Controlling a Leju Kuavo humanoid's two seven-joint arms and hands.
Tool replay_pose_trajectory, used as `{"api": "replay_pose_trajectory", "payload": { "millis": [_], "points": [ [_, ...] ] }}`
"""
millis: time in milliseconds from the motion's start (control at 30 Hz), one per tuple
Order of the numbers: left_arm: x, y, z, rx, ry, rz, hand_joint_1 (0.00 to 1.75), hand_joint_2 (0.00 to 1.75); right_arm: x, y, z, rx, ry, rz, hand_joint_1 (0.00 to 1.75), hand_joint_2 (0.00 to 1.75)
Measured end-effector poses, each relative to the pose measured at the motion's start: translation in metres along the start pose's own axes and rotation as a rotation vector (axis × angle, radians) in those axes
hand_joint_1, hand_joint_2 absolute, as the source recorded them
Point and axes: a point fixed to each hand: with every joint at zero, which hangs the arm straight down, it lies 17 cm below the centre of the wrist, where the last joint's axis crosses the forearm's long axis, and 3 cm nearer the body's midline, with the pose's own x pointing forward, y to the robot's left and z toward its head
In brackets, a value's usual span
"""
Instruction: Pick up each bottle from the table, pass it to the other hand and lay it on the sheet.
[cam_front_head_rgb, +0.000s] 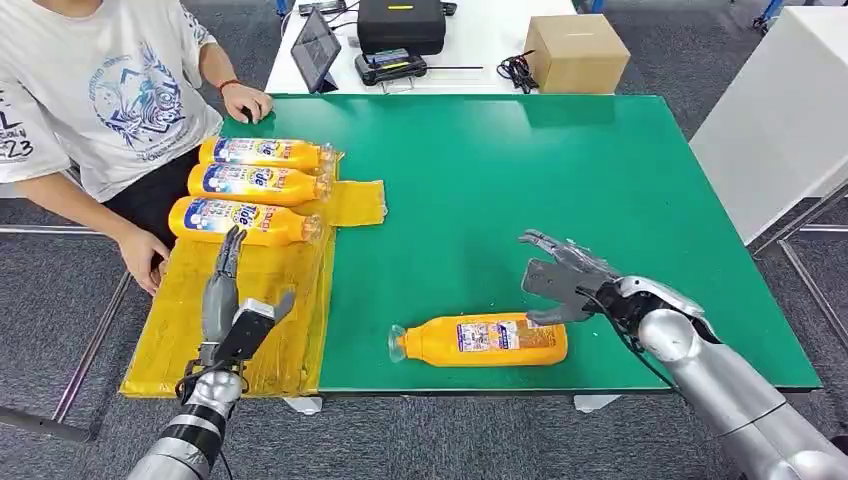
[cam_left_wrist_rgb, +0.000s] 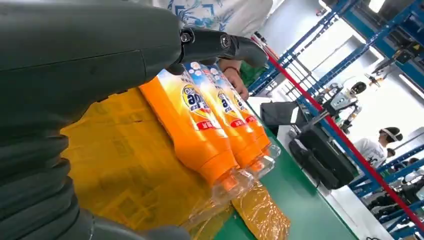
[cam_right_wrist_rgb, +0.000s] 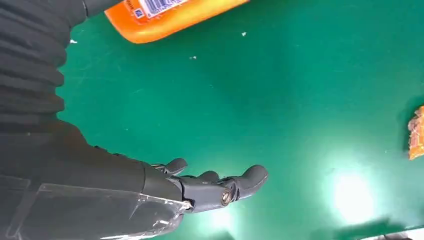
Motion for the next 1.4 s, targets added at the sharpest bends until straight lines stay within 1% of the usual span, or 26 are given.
{"api": "replay_pose_trajectory", "payload": {
  "millis": [233, 567, 800, 1100, 1400],
  "points": [
    [0.007, -0.009, -0.004, -0.024, -0.016, 0.01, 0.0, 1.75, 0.002, 0.023, 0.013, 0.097, 0.011, 0.084, 0.0, 1.75],
    [0.023, -0.029, -0.011, -0.073, -0.038, 0.041, 0.0, 1.75, 0.016, 0.082, 0.009, 0.222, -0.018, 0.154, 0.0, 1.75],
    [0.027, -0.037, -0.011, -0.087, -0.037, 0.049, 0.0, 1.75, 0.021, 0.11, 0.004, 0.257, -0.033, 0.171, 0.0, 1.75],
    [0.026, -0.041, -0.01, -0.097, -0.031, 0.051, 0.0, 1.75, 0.022, 0.123, 0.003, 0.28, -0.035, 0.17, 0.0, 1.75],
    [0.03, -0.051, -0.006, -0.124, -0.035, 0.062, 0.0, 1.75, 0.005, 0.131, -0.004, 0.219, 0.006, 0.244, 0.0, 1.75]
  ]
}}
